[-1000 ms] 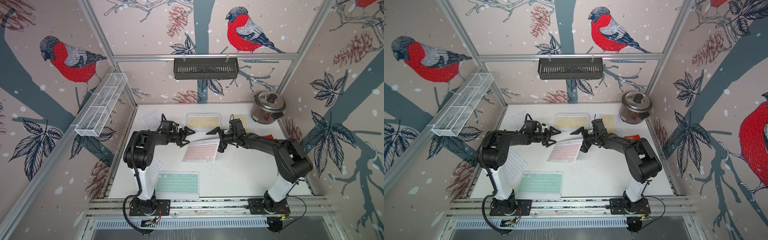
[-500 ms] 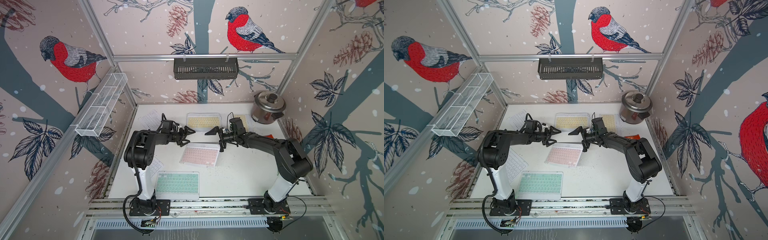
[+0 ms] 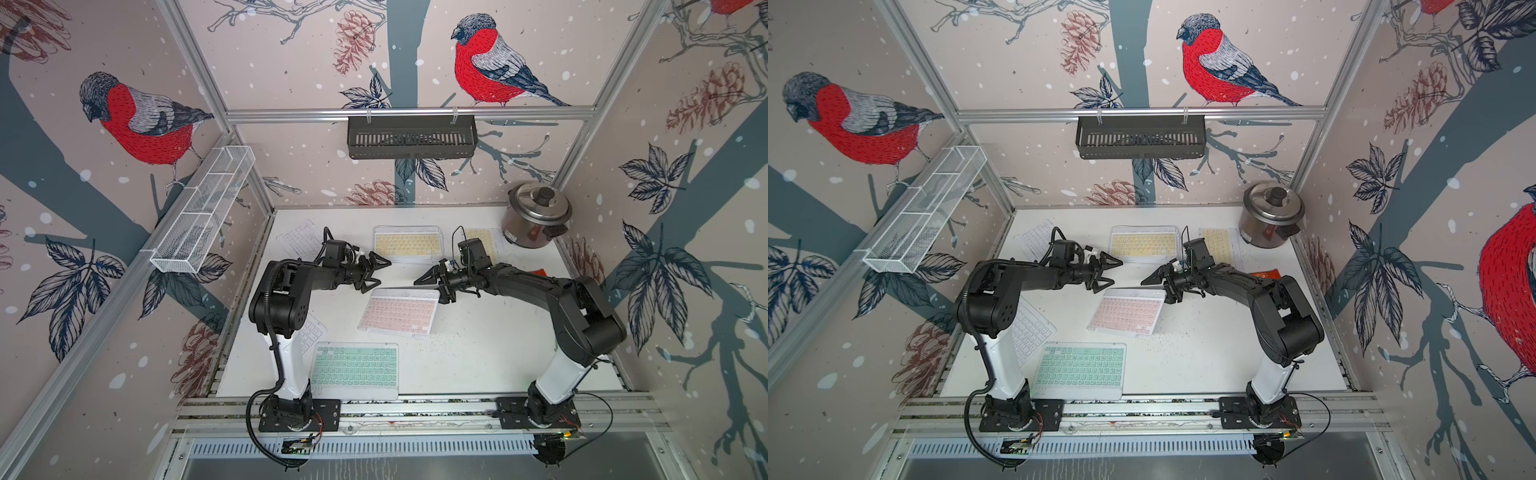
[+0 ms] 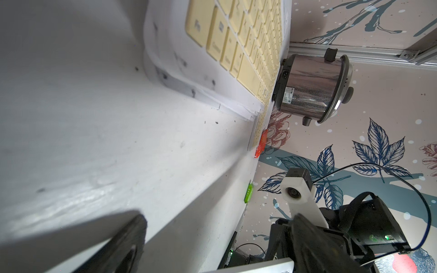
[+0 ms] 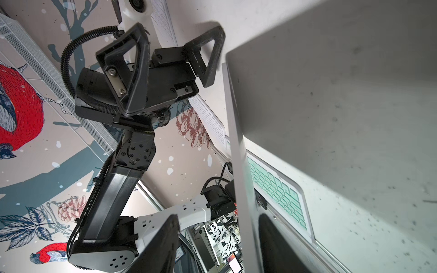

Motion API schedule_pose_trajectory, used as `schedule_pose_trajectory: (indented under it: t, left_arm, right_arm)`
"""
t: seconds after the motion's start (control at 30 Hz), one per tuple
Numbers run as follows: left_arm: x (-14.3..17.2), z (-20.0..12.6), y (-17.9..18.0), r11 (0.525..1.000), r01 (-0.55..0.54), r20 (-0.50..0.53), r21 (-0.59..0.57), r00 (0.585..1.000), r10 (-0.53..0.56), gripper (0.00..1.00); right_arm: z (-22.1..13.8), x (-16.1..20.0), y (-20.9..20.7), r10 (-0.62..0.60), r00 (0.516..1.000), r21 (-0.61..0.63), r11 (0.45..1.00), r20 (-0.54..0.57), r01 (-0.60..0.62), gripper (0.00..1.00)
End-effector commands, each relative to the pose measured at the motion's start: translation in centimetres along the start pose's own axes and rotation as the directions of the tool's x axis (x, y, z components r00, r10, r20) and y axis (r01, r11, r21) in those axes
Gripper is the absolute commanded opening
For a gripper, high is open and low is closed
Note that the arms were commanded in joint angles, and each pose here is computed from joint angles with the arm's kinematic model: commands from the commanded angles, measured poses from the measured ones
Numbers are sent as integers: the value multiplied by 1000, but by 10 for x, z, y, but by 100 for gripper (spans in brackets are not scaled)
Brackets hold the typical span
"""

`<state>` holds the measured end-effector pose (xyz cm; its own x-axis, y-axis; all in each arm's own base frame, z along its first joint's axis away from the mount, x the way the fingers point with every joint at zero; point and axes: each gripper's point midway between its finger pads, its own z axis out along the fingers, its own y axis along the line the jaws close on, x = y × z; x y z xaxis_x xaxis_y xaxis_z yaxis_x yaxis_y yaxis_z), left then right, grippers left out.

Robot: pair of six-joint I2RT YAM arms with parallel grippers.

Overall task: Stack the numeric keypads
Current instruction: Pick up the numeric keypad from the center of the board.

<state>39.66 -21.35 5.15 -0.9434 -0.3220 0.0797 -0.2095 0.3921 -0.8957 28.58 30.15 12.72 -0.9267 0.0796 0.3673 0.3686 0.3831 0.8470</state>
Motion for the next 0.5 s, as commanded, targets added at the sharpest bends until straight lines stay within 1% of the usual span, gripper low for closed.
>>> schedule_pose_trajectory:
  t: [0.0, 0.13, 0.2, 0.27, 0.33, 0.37, 0.47]
  left_arm:
    - [4, 0, 53, 972, 145, 57, -186, 989, -136, 96]
    - [4, 0, 53, 972, 148, 53, -182, 989, -140, 96]
    - [3, 0, 49, 974, 142, 51, -175, 990, -135, 96]
    - [2, -1, 43, 977, 134, 46, -165, 991, -128, 96]
    - [4, -6, 38, 978, 129, 36, -166, 991, -125, 96]
    - [-5, -10, 24, 983, 103, 45, -151, 994, -97, 96]
    - [-16, -26, 1, 987, 54, 58, -152, 997, -45, 96]
  right_arm:
    - [-3, 0, -7, -45, 999, 46, 998, 3, 45, 42]
    - [-10, -9, -15, -90, 995, 112, 990, 42, 84, 25]
    - [-14, -15, -18, -123, 990, 147, 983, 67, 112, 14]
    - [-18, -21, -18, -161, 983, 172, 974, 85, 144, 7]
    - [-23, -27, -15, -226, 969, 198, 959, 104, 202, 4]
    - [-24, -29, -13, -256, 961, 208, 951, 108, 230, 3]
    - [-27, -34, 4, -362, 925, 183, 923, 113, 338, 1]
